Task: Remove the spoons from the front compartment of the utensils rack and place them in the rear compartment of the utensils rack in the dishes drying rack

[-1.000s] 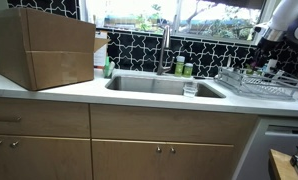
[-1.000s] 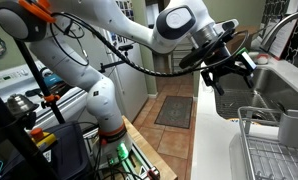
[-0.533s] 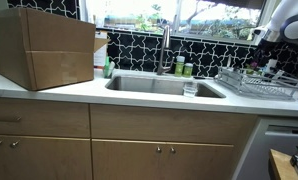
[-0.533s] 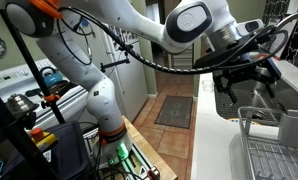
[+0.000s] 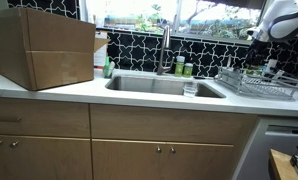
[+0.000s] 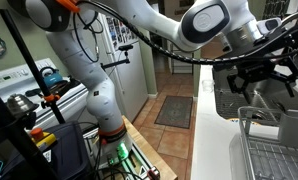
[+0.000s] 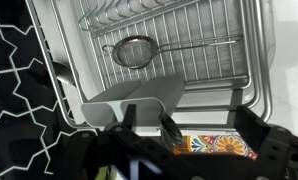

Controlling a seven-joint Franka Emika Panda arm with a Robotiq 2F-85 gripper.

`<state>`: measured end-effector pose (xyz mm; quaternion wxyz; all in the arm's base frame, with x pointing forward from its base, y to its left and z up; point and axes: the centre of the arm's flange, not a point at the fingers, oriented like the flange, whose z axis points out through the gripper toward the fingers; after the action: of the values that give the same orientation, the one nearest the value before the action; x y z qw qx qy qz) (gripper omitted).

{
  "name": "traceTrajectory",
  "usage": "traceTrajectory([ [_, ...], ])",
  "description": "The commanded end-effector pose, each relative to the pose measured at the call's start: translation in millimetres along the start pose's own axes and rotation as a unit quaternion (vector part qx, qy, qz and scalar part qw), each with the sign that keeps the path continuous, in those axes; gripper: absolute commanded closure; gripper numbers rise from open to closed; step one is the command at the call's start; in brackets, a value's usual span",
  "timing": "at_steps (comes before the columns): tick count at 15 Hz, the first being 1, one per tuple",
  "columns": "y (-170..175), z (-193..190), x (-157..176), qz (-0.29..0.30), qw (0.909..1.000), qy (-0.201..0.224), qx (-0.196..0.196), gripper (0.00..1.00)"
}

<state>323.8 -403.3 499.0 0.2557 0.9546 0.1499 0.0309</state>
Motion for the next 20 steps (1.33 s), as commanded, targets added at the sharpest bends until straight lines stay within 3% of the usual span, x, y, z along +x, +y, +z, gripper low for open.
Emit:
traceTrajectory([
  [1, 14.1, 22.6, 10.5, -0.014, 0.9999, 0.007, 0.002, 0.00],
  [4, 14.4, 34.2, 20.0, -0.009, 0.9997, 0.021, 0.001, 0.13],
  [6, 12.9, 39.1, 26.9, -0.006, 0.9996, 0.028, -0.002, 0.29],
  [10, 12.1, 45.8, 35.4, -0.003, 0.9994, 0.034, -0.003, 0.27],
  [14, 14.9, 49.0, 36.6, 0.003, 0.9995, 0.033, -0.001, 0.32],
  [17, 15.5, 51.2, 34.9, 0.008, 0.9995, 0.029, 0.001, 0.45],
  [18, 15.4, 51.8, 34.3, 0.008, 0.9996, 0.028, 0.002, 0.54],
  [20, 15.9, 52.4, 33.8, 0.010, 0.9996, 0.028, 0.002, 0.57],
])
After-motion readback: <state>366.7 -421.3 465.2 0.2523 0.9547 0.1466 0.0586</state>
